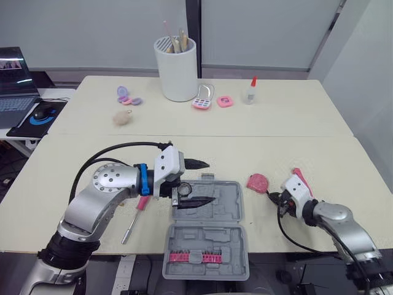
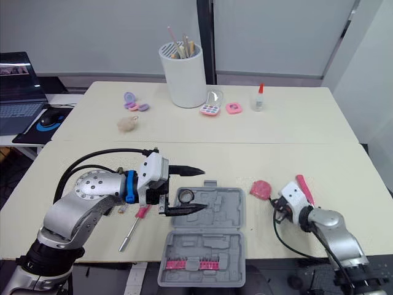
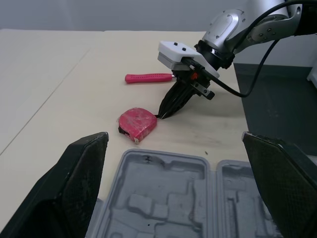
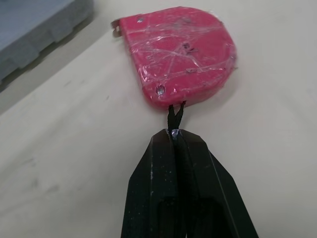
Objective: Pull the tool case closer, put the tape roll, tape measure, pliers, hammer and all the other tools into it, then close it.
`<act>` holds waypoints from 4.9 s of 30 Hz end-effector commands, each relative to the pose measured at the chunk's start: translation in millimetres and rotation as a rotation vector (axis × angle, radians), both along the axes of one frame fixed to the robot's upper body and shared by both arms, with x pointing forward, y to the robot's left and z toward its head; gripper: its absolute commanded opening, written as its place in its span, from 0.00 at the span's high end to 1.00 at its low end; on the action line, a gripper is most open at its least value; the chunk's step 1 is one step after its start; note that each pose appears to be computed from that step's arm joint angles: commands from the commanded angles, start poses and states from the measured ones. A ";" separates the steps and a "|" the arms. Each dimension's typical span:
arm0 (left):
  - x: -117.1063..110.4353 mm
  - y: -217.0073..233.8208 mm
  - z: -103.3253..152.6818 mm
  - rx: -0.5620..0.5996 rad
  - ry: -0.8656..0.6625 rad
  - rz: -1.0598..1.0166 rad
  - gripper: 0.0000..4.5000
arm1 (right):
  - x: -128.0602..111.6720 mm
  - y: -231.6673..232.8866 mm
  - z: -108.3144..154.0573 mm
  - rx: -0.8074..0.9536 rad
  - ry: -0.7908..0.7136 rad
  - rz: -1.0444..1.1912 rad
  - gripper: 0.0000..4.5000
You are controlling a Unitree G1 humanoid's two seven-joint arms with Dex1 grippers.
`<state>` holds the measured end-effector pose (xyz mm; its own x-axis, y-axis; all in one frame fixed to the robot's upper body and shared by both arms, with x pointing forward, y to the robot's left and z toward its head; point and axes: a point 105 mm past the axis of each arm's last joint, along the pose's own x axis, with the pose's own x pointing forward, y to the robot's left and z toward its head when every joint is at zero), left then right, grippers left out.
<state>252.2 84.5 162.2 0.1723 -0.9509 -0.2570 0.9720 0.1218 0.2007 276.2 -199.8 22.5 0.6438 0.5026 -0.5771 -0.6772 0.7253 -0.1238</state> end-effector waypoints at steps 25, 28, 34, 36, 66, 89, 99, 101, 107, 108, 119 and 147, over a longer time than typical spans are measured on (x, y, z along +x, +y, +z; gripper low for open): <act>-39.2 -7.9 -11.8 0.054 0.096 -0.173 0.00 | -86.8 29.2 18.2 0.123 0.280 0.269 0.74; -40.1 -8.2 -13.3 0.068 0.072 -0.180 0.00 | -93.0 28.7 36.1 0.172 0.320 0.332 0.57; -48.0 -11.6 -13.0 0.079 0.015 -0.241 0.00 | -69.6 16.8 66.3 0.081 0.145 0.461 0.24; -48.8 -13.7 -11.4 0.075 -0.026 -0.261 0.00 | -58.0 10.7 62.5 -0.039 0.039 0.529 0.08; -49.8 -18.6 -19.0 0.084 -0.100 -0.251 0.00 | -29.4 11.7 -0.9 -0.140 -0.109 0.777 0.04; -26.3 21.4 -1.7 -0.027 0.021 0.033 0.00 | 4.1 52.4 78.6 -0.373 -0.183 0.750 0.30; -26.2 34.1 -3.6 0.008 0.065 0.061 0.00 | 19.4 103.7 80.5 -0.472 -0.176 0.761 0.30; -24.5 36.4 -5.5 0.013 0.066 0.070 0.00 | 20.9 112.4 76.4 -0.471 -0.166 0.768 0.30; -21.1 44.7 -8.3 0.031 0.064 0.086 0.00 | 30.8 131.5 60.8 -0.497 -0.164 0.771 0.30; -20.6 46.2 -8.1 0.035 0.062 0.088 0.00 | 31.4 134.5 58.9 -0.494 -0.164 0.771 0.30; -21.4 51.1 -11.9 0.068 0.047 0.095 0.00 | 44.4 135.6 40.0 -0.580 -0.177 0.788 0.30; -16.3 45.2 -4.0 0.070 0.024 0.082 0.00 | 22.2 138.6 109.9 -0.220 -0.370 0.806 0.01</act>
